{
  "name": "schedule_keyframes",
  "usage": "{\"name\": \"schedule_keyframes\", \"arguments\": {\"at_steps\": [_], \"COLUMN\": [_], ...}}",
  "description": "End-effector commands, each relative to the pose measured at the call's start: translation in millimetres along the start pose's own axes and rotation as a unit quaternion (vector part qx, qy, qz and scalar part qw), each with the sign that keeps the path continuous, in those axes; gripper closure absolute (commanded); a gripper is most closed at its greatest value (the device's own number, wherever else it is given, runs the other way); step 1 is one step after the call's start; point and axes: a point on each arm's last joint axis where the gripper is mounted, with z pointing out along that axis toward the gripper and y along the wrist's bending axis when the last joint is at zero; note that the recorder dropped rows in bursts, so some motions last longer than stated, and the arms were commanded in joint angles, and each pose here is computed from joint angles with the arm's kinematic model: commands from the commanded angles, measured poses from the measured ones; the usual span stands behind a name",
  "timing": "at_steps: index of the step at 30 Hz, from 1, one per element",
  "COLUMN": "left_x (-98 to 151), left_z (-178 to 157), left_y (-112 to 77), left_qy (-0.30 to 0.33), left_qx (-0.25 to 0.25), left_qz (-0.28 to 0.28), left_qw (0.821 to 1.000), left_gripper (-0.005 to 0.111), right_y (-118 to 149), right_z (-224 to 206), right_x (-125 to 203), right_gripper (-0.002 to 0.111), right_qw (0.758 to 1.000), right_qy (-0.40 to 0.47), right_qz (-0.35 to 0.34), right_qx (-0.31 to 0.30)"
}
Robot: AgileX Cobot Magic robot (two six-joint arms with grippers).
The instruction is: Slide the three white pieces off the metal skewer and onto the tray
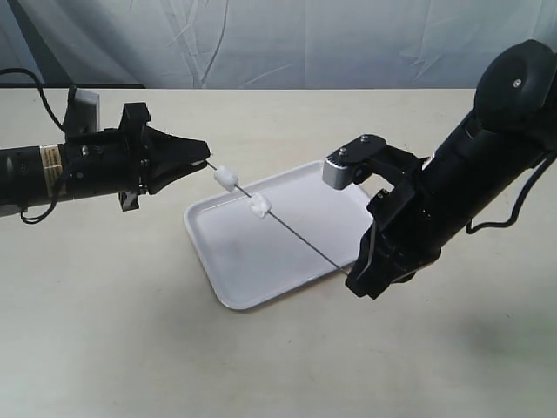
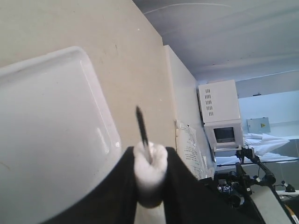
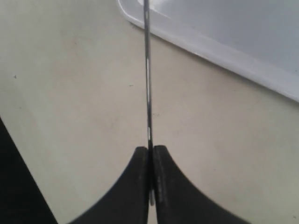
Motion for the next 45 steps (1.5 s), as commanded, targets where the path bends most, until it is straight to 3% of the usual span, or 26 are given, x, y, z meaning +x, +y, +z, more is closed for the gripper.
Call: {"name": "schedule_keyframes", "arguments": {"at_steps": [1, 12, 18, 26, 37, 42, 45], "left_x": [-4, -18, -28, -9, 30, 43, 42], "left_z": [1, 2, -4, 4, 42, 56, 60], "left_y": [-0.7, -4.8, -2.0, 16.2, 17.4, 33.7, 38.6], "left_qy": [-0.022, -0.06, -0.077, 0.013, 0.092, 0.122, 0.127], "left_qx": [0.004, 0.007, -0.011, -0.128, -0.177, -0.182, -0.175], "left_qz": [0.008, 0.016, 0.021, 0.084, 0.174, 0.173, 0.166], "left_qw": [1.0, 0.998, 0.997, 0.988, 0.964, 0.96, 0.962], "left_gripper": [0.091, 0.091, 0.091, 0.091, 0.091, 0.091, 0.082], "right_y": [3, 18, 21, 21, 28, 27, 25], "right_z": [7, -2, -6, -19, -33, -33, -33], "right_x": [18, 40, 48, 51, 53, 53, 52], "right_gripper": [0.109, 0.109, 0.109, 0.109, 0.109, 0.109, 0.109], "right_qw": [1.0, 0.999, 0.997, 0.996, 0.995, 0.995, 0.994], "right_qy": [0.026, 0.045, 0.077, 0.075, 0.053, 0.054, 0.049], "right_qz": [0.005, -0.002, 0.028, 0.021, 0.025, 0.026, 0.027], "right_qx": [-0.005, -0.004, 0.003, 0.05, 0.075, 0.082, 0.09]}}
